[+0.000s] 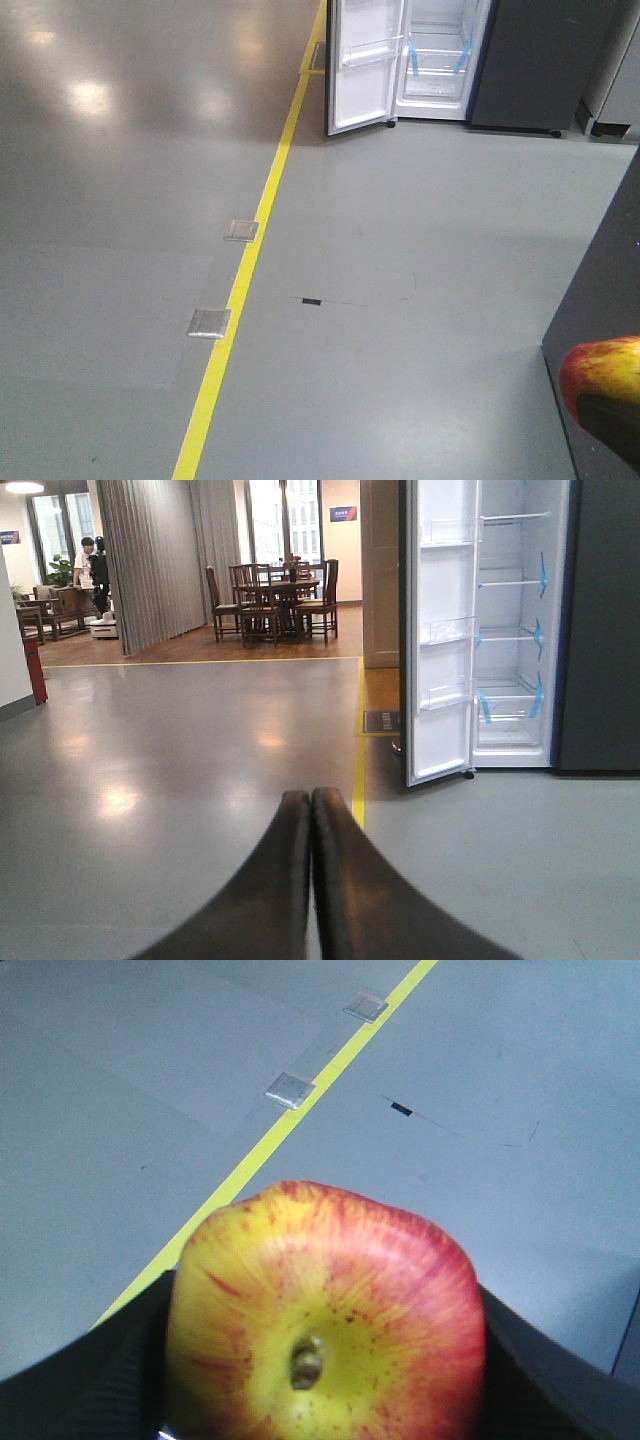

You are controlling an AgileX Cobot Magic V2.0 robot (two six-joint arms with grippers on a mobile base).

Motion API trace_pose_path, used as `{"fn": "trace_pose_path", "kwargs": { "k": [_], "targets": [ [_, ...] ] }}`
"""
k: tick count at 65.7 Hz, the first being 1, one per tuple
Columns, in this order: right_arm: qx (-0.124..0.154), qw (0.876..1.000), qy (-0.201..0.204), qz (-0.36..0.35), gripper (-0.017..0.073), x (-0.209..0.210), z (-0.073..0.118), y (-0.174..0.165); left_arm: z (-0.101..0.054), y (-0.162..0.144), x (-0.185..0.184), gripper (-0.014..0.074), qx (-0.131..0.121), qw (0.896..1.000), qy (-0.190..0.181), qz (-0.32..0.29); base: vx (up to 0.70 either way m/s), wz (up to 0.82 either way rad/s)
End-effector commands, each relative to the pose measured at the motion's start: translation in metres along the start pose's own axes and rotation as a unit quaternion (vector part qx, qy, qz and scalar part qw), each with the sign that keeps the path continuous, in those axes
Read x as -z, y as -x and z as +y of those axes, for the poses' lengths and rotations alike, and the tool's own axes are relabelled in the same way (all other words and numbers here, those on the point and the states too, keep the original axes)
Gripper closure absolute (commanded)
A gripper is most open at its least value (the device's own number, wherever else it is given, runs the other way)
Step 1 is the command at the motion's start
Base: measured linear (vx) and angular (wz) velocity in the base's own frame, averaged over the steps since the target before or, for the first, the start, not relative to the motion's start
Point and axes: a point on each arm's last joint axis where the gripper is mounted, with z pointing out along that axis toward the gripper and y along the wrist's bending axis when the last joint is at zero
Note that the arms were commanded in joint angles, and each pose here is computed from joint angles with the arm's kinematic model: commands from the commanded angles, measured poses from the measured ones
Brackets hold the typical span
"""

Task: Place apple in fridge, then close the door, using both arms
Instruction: 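Drive the base away from the counter toward the open fridge, then drive toward the open fridge door holding the apple in the right gripper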

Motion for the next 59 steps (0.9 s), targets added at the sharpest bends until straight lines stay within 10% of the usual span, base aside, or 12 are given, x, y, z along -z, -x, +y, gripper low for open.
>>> {"fn": "trace_pose_path", "kwargs": {
  "k": [1, 59],
  "targets": [
    [0.005, 0.999, -0.002, -0.047, 0.0426, 0.0054, -0.0001, 0.0124, -0.0003, -0.0023, 0.0006, 0.0599, 0.005, 1.0, -0.004, -0.029, 0.29, 0.02],
    [0.005, 0.999, -0.002, -0.048, 0.0426, 0.0054, -0.0001, 0.0125, -0.0003, -0.0023, 0.0006, 0.0599, 0.005, 1.0, -0.004, -0.029, 0.31, -0.05]
  ]
}}
